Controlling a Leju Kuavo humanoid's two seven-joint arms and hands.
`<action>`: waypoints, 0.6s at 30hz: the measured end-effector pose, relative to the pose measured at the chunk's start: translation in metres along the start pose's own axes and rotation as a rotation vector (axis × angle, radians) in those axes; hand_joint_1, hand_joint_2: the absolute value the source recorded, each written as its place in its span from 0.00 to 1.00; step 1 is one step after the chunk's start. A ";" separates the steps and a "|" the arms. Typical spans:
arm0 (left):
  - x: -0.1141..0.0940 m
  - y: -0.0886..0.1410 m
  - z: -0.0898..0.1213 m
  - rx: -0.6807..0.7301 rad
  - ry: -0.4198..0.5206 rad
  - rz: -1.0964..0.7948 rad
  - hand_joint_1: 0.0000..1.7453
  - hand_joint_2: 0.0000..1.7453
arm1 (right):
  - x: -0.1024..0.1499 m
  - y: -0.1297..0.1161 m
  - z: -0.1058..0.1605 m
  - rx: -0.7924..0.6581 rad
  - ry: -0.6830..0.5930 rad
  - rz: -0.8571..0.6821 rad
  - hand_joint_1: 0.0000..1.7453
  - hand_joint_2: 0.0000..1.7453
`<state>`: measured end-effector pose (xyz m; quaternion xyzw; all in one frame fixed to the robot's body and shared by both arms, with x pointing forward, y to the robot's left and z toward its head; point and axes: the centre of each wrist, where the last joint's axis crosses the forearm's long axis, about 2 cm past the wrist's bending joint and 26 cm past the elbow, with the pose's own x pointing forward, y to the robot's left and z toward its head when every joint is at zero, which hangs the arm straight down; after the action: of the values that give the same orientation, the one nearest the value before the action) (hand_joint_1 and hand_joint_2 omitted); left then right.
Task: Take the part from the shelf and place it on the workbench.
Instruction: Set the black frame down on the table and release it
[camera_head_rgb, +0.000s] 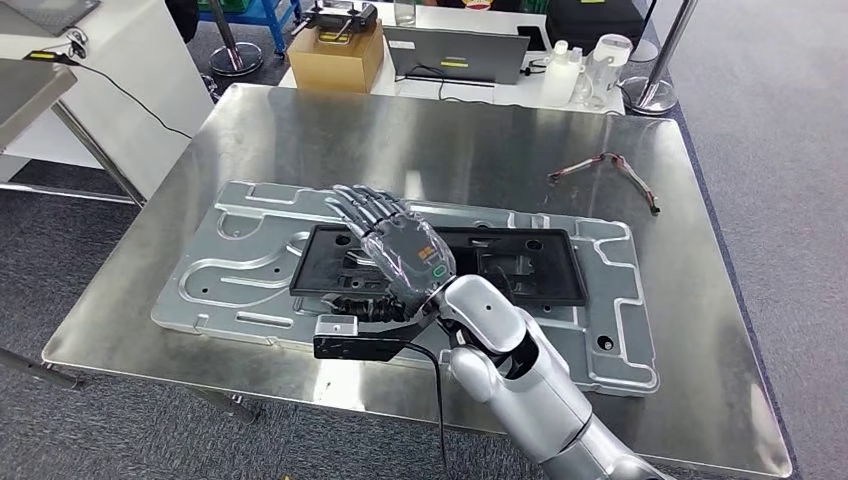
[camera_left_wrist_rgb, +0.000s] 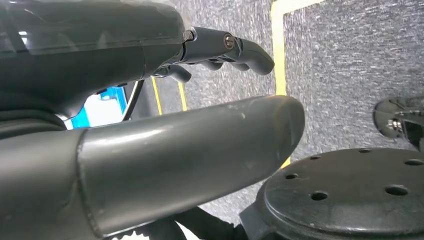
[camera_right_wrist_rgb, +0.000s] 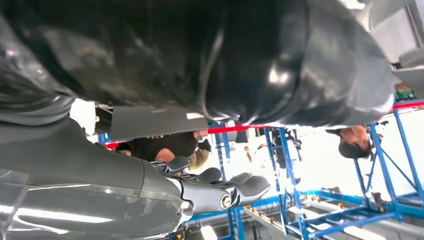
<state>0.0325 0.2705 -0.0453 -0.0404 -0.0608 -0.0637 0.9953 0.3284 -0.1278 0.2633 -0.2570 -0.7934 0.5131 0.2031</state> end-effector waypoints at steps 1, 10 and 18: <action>0.000 -0.001 0.000 0.002 0.000 -0.001 0.00 0.00 | 0.001 -0.002 0.000 -0.006 -0.002 0.000 0.00 0.00; 0.002 -0.002 0.000 0.016 -0.003 0.006 0.00 0.00 | -0.003 0.004 0.014 0.011 0.010 0.007 0.00 0.00; -0.001 0.000 0.001 0.021 -0.007 0.033 0.00 0.00 | 0.011 0.004 0.008 -0.004 -0.019 -0.003 0.00 0.00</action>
<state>0.0317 0.2710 -0.0443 -0.0314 -0.0645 -0.0464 0.9963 0.3159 -0.1257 0.2574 -0.2513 -0.7966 0.5138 0.1958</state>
